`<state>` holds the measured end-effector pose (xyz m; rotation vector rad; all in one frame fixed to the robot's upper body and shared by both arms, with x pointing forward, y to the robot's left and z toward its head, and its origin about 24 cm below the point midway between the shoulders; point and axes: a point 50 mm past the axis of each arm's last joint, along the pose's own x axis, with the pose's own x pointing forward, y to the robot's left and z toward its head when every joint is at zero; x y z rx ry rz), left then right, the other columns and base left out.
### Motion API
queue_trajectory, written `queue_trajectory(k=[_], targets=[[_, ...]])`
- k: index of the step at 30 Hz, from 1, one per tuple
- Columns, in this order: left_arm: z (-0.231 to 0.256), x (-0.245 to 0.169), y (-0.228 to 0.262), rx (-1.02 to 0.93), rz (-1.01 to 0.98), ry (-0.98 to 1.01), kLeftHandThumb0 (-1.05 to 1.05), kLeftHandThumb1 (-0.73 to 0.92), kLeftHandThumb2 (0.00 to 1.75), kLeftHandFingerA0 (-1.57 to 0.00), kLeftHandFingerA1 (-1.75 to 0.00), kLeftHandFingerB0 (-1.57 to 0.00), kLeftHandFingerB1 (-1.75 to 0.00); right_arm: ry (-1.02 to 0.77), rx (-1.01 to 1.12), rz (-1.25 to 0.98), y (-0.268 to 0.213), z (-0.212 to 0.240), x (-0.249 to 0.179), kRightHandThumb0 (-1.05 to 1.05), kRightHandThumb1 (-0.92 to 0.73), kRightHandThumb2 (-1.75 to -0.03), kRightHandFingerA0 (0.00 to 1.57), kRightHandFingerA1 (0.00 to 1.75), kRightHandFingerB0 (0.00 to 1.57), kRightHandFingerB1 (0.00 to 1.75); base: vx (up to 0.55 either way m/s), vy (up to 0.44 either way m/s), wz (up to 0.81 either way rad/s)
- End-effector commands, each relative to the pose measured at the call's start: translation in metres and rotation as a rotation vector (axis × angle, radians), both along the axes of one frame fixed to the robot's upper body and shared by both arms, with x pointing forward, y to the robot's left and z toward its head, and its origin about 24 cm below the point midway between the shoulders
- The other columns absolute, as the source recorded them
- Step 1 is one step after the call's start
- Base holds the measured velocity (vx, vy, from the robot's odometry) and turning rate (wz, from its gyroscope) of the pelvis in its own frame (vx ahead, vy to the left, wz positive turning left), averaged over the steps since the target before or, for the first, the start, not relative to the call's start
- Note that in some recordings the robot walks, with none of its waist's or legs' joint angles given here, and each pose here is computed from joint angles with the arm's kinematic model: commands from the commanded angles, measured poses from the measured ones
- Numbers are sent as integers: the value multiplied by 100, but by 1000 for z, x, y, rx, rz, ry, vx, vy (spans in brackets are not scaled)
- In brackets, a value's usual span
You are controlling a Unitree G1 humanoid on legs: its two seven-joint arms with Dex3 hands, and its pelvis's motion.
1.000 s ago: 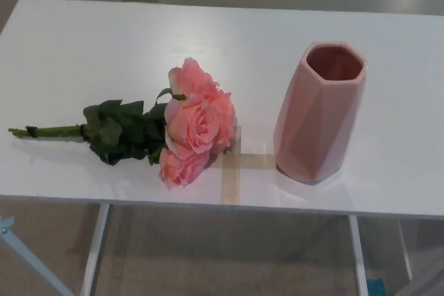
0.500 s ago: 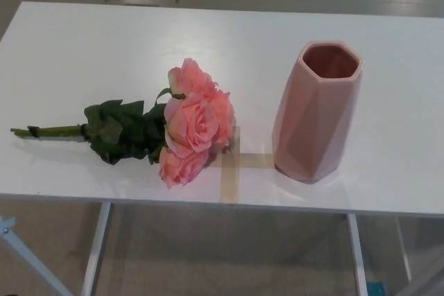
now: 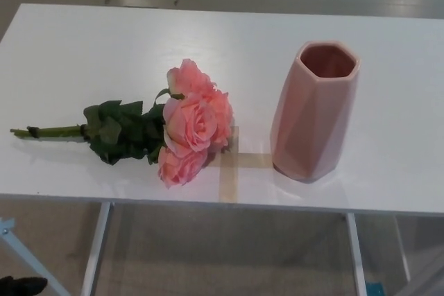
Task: Use the left hand to pick up the rose and then lift and insert it into the pink vase.
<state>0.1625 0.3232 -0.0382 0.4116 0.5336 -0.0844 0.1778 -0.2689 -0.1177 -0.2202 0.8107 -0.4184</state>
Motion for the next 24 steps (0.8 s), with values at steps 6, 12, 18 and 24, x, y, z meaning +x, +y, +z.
queue_trajectory(k=[6,12,18,24], targets=[[102,-28,-67,-370,-890,73,-42,36,72,-44,-57,-43,-52,3,-6,-13,-3,-1,-4,-25,-59,-57,68,44,56,40,0,0,0],[141,-32,-87,-428,-1008,-25,-34,47,55,-50,-51,-48,-42,1,-9,-14,-3,1,0,-25,-59,-58,70,44,57,41,0,0,0],[178,-35,-100,-490,-1088,-164,-42,46,54,-45,-51,-38,-38,6,-16,-10,-3,1,0,-25,-59,-57,70,44,57,41,0,0,0],[223,-38,-117,-620,-1084,-487,-45,44,53,-37,-48,-33,-37,7,-17,2,-3,1,0,-25,-59,-57,71,44,57,41,0,0,0]])
